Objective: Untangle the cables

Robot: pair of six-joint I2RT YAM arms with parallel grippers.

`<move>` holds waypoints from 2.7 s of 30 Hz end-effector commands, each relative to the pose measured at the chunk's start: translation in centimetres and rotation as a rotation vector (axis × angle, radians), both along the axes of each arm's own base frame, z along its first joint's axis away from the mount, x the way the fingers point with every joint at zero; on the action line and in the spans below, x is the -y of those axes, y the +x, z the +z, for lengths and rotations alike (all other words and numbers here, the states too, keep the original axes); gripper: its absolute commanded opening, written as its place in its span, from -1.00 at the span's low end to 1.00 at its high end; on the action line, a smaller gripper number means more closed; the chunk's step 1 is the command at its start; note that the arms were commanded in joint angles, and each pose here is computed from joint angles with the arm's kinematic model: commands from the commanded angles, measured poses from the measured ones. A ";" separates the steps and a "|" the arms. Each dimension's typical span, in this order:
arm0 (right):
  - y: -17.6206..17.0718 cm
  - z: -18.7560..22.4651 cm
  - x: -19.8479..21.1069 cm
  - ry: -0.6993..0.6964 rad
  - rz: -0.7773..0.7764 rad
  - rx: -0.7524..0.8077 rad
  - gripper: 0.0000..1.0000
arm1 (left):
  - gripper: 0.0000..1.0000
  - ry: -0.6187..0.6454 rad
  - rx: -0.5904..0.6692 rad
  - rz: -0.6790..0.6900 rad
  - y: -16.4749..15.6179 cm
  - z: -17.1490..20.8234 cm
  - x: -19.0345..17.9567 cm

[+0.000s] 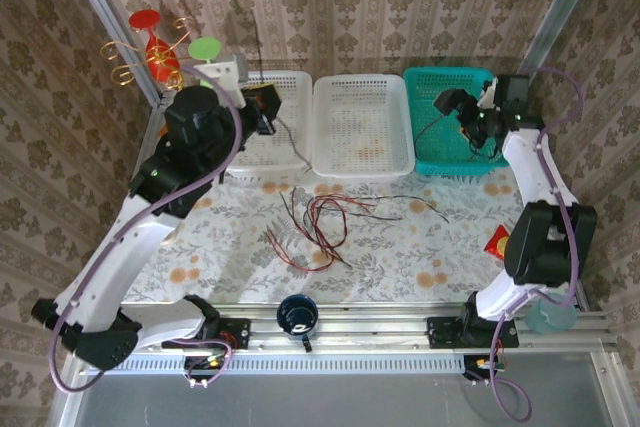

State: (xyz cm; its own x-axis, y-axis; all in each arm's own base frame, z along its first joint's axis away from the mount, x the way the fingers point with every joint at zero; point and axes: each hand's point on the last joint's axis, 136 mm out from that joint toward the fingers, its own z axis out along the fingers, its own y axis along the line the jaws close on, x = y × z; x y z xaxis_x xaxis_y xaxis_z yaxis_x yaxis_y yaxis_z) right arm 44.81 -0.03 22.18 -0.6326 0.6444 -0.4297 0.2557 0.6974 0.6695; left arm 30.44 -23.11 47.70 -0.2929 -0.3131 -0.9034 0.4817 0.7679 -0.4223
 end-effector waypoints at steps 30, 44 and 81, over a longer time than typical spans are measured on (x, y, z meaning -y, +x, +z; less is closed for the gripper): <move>-11.1 2.8 -0.3 -0.075 -0.067 0.151 1.00 | -1.00 0.245 0.039 -0.038 17.2 -6.0 14.1; -12.8 2.8 -0.3 -0.128 -0.044 0.154 1.00 | -1.00 0.015 -0.570 -0.188 24.2 -30.5 19.4; -13.6 2.6 -0.6 -0.105 -0.047 0.147 1.00 | 0.37 0.300 -0.544 -0.151 22.2 -32.7 18.0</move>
State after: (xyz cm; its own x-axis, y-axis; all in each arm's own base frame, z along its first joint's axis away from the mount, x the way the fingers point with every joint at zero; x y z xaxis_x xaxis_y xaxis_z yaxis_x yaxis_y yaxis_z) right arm 31.70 0.70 25.26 -0.5224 0.6137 -0.5919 0.1794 0.7578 0.6273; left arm 52.41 -41.03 15.80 -0.7525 -0.0300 -0.6579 0.3473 0.8307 -0.4352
